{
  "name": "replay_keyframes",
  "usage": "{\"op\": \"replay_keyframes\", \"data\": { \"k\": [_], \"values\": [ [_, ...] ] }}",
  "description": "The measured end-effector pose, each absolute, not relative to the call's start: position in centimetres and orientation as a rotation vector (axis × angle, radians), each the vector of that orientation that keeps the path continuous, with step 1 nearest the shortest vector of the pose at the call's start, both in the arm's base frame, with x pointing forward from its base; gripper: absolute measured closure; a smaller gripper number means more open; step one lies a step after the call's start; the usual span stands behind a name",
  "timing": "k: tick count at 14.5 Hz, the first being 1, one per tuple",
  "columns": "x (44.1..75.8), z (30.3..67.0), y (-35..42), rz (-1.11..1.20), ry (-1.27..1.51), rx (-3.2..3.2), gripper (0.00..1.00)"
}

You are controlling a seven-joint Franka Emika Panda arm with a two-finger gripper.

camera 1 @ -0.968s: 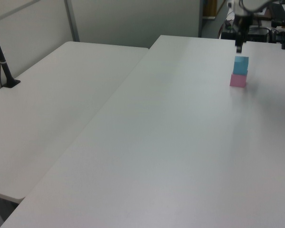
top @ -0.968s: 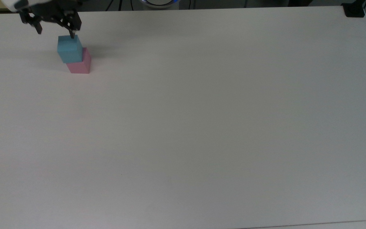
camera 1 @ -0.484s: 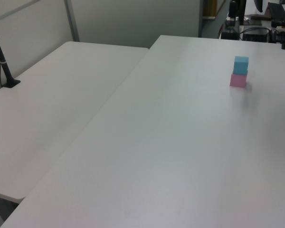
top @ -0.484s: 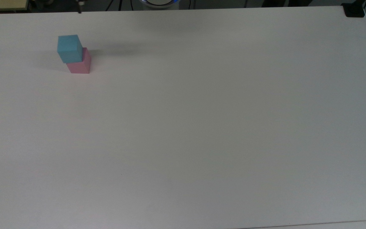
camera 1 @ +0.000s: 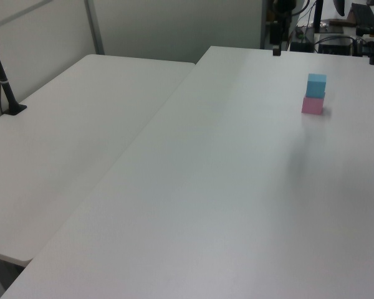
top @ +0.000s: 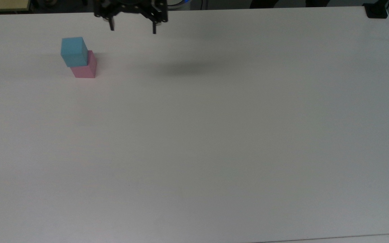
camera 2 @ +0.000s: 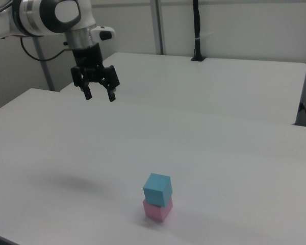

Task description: Put blue cube on pink cube

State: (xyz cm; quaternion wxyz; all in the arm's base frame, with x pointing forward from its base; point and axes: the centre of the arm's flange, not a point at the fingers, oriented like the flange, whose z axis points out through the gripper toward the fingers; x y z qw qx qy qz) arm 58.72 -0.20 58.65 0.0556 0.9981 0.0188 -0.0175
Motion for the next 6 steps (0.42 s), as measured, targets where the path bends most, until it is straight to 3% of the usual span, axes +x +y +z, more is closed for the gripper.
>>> {"op": "replay_keyframes", "data": {
  "k": [6],
  "values": [
    [58.96, 58.74, 0.93, -0.043, 0.007, 3.047, 0.0]
  ]
}}
